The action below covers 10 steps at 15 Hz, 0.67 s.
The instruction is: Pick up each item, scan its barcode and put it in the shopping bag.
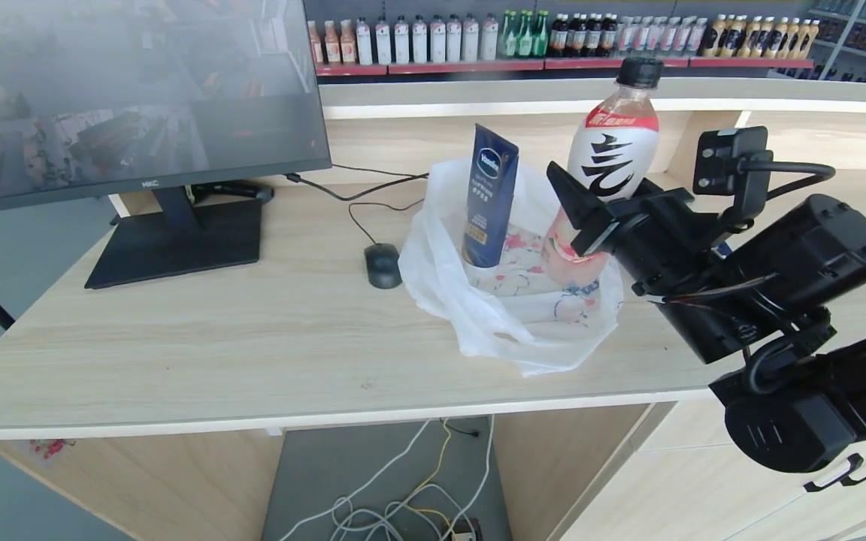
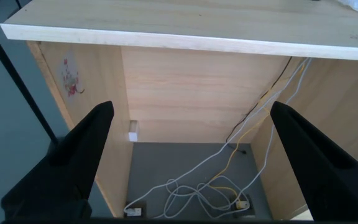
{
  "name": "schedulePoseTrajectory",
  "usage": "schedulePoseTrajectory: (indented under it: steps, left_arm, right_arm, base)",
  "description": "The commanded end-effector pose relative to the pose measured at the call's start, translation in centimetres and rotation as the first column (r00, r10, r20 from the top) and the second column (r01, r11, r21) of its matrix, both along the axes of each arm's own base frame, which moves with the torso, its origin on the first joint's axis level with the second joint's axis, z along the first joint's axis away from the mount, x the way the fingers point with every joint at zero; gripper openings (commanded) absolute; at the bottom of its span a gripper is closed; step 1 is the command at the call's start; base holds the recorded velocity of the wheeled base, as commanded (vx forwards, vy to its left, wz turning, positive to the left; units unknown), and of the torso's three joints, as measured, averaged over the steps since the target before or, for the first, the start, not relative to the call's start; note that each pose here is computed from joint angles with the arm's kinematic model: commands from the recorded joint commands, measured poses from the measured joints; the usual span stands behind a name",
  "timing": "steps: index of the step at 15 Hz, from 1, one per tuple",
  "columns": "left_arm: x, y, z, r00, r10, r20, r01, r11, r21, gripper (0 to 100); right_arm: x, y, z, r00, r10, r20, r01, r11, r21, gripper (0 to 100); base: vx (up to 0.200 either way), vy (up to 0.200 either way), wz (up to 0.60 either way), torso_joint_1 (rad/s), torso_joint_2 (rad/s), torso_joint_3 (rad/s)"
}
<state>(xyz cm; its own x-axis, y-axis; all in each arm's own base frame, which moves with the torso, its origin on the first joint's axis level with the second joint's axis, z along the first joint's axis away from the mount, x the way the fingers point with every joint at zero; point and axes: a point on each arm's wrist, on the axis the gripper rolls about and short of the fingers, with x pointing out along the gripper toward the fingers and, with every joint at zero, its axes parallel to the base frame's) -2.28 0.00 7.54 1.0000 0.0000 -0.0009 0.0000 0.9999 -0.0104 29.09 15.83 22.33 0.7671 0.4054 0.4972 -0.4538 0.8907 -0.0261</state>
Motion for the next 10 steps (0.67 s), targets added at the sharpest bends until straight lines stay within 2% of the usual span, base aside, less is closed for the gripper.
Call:
schedulePoseTrajectory:
  steps: [1,10]
  left_arm:
    - [0.0,0.0,0.0,1.000,0.000,-0.001,0.000,1.000,0.000,100]
    - [0.0,0.0,0.0,1.000,0.002,0.001,-0.002,1.000,0.000,100]
  right_arm:
    - [0.5,-0.1,-0.8,1.000,-0.008,-0.023,0.008,1.000,-0.013,0]
    - [2.6,-0.4,-2.8,0.996,-0.035,-0.076,0.034,0.999,-0.020,0]
  base:
    - [0.000,0.000,0.00,0.000,0.00,0.000]
    - [0.000,0.000,0.00,0.000,0.00,0.000]
